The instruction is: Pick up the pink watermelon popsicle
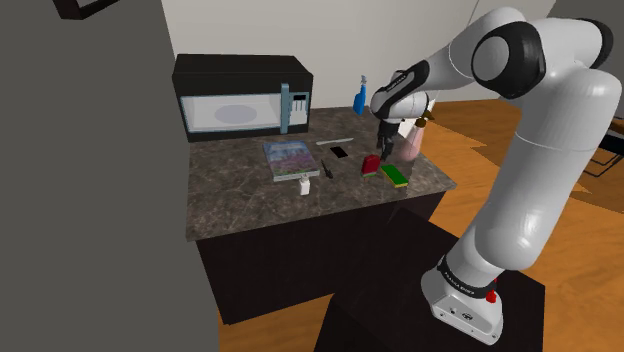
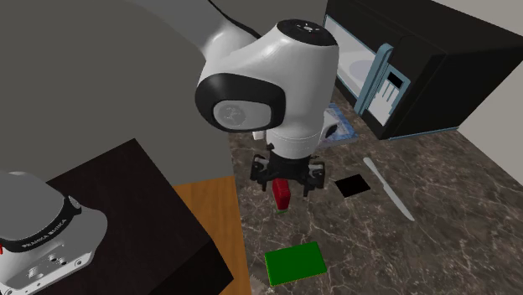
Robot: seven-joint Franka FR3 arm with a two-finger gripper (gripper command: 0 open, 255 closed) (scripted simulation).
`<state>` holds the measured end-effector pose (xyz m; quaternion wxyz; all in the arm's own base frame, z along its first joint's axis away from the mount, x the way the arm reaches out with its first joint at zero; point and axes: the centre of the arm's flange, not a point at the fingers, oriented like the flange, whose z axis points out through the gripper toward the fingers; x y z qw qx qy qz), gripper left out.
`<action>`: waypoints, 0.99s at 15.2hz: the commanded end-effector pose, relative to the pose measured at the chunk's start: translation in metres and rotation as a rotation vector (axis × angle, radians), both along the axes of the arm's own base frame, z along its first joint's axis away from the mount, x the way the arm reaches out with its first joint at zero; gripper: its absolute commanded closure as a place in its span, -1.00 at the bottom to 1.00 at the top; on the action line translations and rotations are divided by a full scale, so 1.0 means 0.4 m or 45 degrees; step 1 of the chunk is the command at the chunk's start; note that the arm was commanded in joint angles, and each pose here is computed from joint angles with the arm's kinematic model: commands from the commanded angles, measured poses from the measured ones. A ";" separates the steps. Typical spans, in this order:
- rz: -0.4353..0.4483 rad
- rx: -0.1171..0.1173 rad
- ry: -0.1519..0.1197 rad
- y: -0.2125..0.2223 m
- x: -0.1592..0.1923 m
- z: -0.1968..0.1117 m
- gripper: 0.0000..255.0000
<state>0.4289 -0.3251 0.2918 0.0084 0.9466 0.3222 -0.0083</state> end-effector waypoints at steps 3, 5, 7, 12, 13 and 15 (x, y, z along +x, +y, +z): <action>0.002 0.000 -0.001 0.001 0.002 -0.054 -1.00; 0.002 0.000 -0.001 0.001 0.002 -0.075 -1.00; 0.002 0.000 -0.001 0.000 0.001 -0.075 1.00; 0.002 0.000 -0.001 0.000 0.001 -0.074 1.00; 0.002 0.000 -0.001 0.000 0.001 -0.074 1.00; 0.002 0.000 -0.001 0.000 0.001 -0.074 1.00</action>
